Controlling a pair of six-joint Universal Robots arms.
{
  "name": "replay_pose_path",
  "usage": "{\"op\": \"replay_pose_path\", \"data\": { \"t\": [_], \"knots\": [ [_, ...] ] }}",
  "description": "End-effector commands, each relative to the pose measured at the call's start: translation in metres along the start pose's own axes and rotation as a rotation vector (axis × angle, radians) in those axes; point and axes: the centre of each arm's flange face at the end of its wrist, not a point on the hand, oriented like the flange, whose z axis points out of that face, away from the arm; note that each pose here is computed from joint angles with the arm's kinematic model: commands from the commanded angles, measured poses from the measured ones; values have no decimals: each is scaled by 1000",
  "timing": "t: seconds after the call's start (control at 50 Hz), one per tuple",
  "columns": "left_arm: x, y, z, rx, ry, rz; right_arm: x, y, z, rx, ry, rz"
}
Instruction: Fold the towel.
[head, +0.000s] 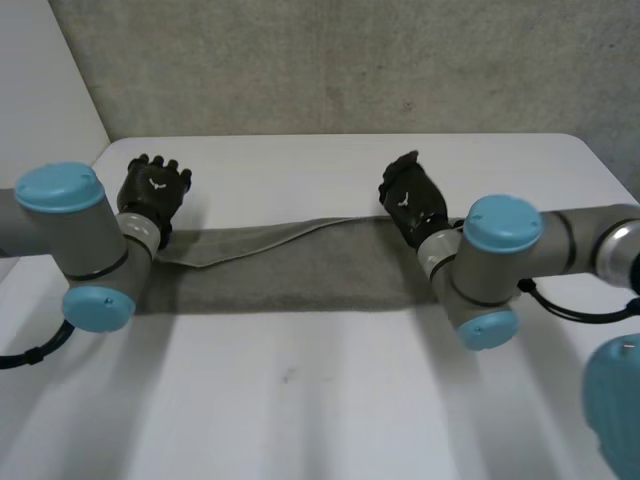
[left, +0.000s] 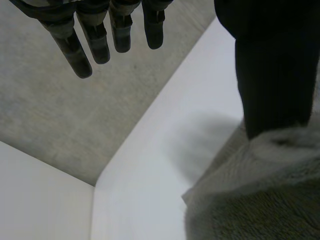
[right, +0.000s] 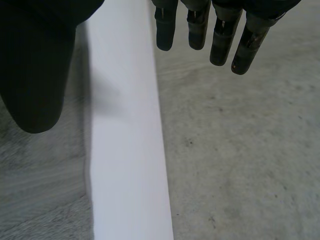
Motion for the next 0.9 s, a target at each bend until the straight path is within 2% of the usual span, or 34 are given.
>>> {"op": "replay_pose_path", "data": {
  "t": [0.02, 0.04, 0.14, 0.16, 0.2, 0.26, 0.3, 0.44, 0.74, 0.9],
  "knots": [
    [-26, -32, -34, 50, -34, -20, 58, -19, -40, -29, 8, 312],
    [-26, -32, -34, 50, -34, -20, 58, -19, -40, -30, 8, 313],
    [-26, -38, -67, 48, -9, -52, 76, 6, -72, -205, -75, 530],
    [-26, -38, -67, 47, -9, -53, 76, 6, -72, -206, -76, 531],
    [-13, -27, -80, 20, 53, -60, 72, 21, -85, -317, -150, 619],
    [-6, -22, -84, 11, 93, -59, 69, 27, -91, -362, -185, 658],
    [7, -12, -92, -10, 164, -66, 65, 40, -100, -424, -225, 695],
    [15, 6, -104, -77, 271, -97, 55, 57, -106, -441, -246, 721],
    [1, 31, -44, -136, 180, -116, 46, 67, -103, -429, -218, 673],
    [-4, 26, -49, -147, 150, -164, 37, 74, -99, -411, -205, 621]
  ]
}}
